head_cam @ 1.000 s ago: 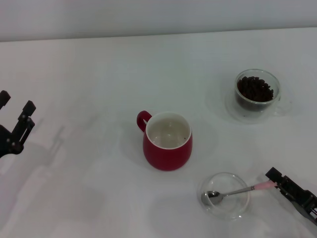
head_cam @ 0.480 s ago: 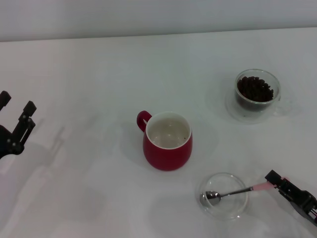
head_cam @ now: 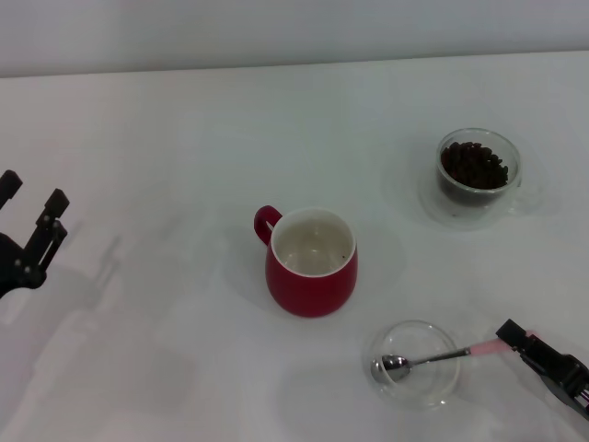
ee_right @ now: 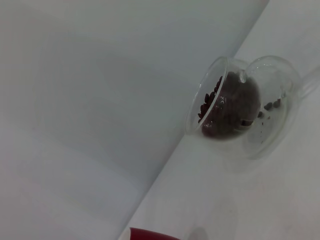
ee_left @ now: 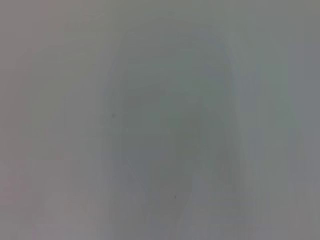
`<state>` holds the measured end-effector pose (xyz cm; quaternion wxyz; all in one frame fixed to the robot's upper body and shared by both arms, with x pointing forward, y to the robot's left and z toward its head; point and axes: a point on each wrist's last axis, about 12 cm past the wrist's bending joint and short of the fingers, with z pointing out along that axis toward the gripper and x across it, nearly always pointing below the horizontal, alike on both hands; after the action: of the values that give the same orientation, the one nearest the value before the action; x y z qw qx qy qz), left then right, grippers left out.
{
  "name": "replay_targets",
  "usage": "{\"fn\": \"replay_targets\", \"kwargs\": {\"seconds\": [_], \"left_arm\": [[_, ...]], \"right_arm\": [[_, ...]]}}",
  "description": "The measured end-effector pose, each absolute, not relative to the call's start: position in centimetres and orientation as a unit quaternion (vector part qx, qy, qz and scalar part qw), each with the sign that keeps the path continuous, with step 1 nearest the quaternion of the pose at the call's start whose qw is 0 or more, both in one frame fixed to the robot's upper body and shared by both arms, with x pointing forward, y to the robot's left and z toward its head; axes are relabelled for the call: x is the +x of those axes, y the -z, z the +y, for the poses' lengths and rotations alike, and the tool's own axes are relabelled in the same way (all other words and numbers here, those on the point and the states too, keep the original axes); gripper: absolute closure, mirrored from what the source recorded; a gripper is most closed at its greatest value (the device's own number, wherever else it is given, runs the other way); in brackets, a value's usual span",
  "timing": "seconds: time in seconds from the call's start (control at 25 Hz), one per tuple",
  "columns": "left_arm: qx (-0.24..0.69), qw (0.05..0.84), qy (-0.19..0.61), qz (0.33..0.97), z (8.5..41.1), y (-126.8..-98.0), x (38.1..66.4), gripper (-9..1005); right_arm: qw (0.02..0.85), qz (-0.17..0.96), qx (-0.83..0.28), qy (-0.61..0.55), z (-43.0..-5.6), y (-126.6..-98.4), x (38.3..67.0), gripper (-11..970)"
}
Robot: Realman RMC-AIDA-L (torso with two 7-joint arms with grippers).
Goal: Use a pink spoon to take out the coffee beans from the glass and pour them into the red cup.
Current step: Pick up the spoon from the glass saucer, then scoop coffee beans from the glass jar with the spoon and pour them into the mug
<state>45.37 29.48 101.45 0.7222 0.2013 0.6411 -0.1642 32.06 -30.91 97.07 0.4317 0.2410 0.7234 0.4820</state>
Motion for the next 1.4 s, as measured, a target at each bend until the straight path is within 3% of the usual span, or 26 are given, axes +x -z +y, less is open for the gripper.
{"fn": "replay_targets", "kwargs": {"seconds": [0.16,0.92,1.4], "left_arm": [[0.202,0.722,0.165,0.641,29.5,-101.4,45.4,450],[0.198,0.723,0.165,0.641,29.6,-101.4,45.0,450],[0.194,0.721,0.164,0.644,29.6,-101.2,44.9,449]], "right_arm": [[0.433,0.723,0.239,-0.483,-31.0,-97.1,32.2,815],[0.440,0.719,0.189,-0.503,-32.9,-98.6,34.9,811],[0.446,0.722,0.132,-0.512,-35.4,-100.9,38.7,808]]}}
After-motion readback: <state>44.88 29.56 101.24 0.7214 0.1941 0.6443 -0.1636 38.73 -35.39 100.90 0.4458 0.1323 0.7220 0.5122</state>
